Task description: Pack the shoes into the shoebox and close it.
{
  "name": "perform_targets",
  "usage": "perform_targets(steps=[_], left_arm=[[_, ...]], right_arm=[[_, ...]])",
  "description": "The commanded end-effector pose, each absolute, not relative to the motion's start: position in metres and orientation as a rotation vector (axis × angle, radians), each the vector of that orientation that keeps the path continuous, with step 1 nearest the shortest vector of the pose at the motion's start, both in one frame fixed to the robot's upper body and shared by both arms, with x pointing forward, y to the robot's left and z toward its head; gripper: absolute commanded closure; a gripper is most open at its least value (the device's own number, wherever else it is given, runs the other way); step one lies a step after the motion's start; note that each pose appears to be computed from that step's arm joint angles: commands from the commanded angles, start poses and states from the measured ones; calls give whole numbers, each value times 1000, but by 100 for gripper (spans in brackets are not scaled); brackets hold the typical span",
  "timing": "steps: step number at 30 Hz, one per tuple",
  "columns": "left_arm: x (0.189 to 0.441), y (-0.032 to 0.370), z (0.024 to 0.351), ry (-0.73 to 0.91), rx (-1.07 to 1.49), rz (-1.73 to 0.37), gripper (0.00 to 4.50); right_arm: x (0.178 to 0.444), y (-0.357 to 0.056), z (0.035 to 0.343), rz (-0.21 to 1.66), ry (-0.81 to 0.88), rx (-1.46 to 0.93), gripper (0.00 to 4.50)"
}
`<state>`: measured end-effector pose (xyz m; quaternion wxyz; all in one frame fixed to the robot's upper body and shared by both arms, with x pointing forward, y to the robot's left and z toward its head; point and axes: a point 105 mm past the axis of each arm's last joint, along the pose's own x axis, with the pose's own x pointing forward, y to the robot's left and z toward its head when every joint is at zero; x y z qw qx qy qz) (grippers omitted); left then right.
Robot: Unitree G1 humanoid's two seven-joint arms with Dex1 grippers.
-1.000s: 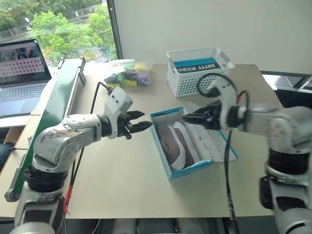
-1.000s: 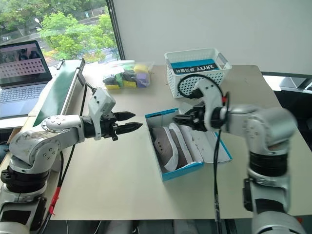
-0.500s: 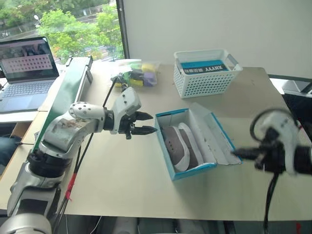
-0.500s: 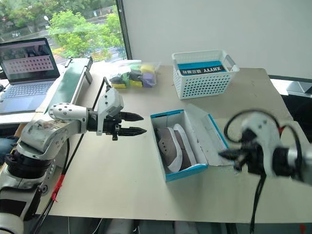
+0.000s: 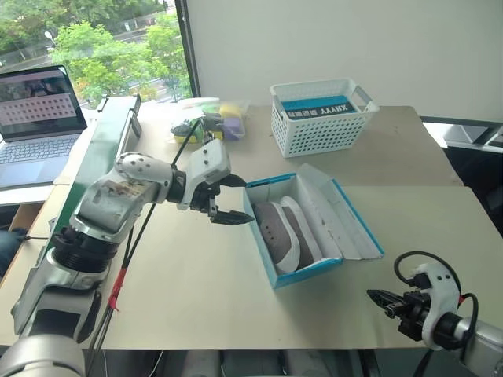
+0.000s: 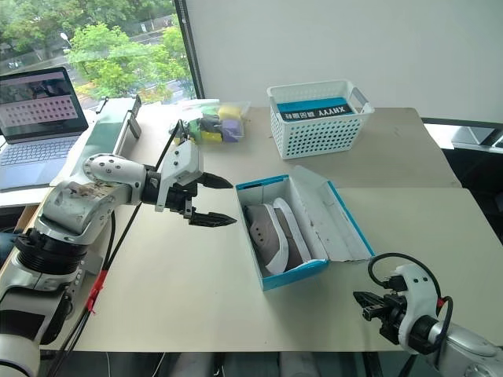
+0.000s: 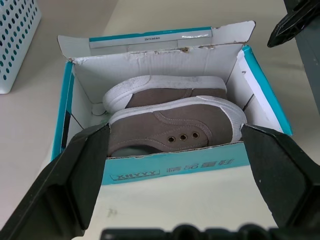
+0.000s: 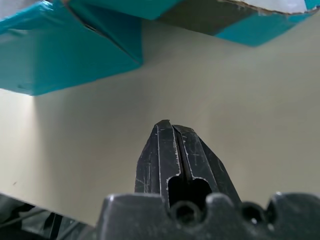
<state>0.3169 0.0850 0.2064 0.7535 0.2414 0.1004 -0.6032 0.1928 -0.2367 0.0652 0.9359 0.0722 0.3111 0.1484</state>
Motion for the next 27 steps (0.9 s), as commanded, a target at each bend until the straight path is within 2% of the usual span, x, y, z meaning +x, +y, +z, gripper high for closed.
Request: perform_targets(steps=[1,9,18,25,27], left_arm=[[318,87,225,168,550,-1297,3],[316,92,230,169,574,-1273,3],[310,95,234,173,579,-1245,3],[308,92,236,165,577,-1236,3],[313,91,239,150,561,-1213,3]], right_arm=[[212,-239,52,258,571,129,450],[248,-234,40,243,459,164,450],[272,-237,40,222,275,383,450],[272,-246,76,236,48,638,450],[270,-241,103,309,-26,674,450]])
